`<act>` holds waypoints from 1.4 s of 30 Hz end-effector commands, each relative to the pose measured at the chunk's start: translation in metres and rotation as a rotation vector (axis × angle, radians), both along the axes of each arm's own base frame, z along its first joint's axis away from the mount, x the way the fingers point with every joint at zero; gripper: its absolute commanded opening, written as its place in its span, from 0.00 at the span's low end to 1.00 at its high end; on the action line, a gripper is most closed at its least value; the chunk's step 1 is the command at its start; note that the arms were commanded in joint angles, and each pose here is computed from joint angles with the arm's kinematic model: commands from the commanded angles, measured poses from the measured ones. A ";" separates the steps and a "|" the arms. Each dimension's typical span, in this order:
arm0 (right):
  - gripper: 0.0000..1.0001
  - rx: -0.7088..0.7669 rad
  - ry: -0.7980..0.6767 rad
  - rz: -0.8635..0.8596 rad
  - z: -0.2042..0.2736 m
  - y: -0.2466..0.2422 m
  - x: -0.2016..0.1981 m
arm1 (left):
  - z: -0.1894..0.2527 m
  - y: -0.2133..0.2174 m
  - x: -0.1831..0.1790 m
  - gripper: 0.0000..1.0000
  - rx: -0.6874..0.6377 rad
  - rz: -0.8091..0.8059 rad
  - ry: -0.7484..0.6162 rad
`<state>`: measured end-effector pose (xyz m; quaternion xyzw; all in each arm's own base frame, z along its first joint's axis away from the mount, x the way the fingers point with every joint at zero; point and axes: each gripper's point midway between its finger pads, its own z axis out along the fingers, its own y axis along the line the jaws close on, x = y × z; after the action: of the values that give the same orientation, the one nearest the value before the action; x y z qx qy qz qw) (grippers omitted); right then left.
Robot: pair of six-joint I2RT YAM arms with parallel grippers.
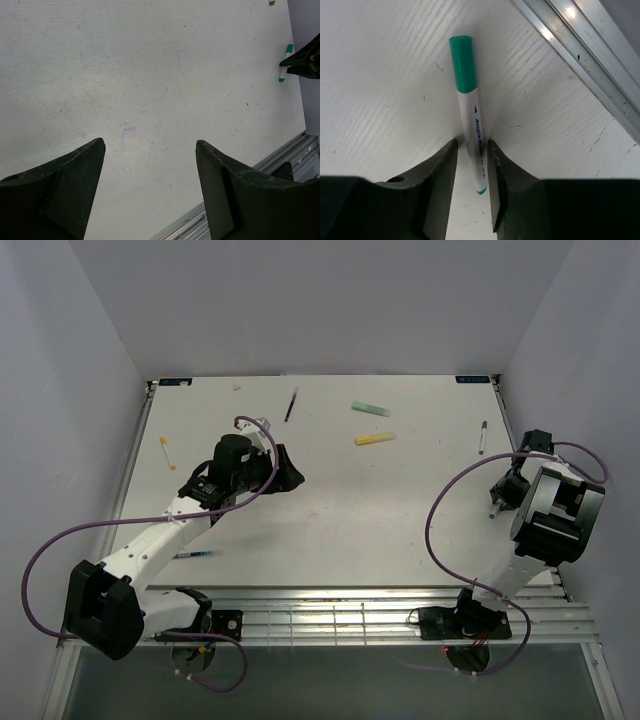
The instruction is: Open the pen caps
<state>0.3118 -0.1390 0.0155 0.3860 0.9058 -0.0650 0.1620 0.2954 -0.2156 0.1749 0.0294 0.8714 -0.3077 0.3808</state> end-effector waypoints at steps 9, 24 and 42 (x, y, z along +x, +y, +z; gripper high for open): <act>0.08 0.119 0.045 0.111 -0.032 0.040 -0.013 | 0.015 -0.001 -0.004 0.69 -0.018 -0.007 -0.006; 0.08 0.816 -0.327 1.110 0.123 0.385 -0.085 | 0.075 -0.042 -0.017 0.81 -0.378 -0.061 0.230; 0.08 1.142 -0.501 1.365 0.221 0.451 -0.151 | 0.078 -0.049 -0.050 0.64 -0.570 -0.057 0.377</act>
<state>0.1616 0.2991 0.2122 -0.1925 0.8014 0.5495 0.1369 0.2513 -0.2609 0.2359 -0.1189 0.8202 -0.5245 0.1951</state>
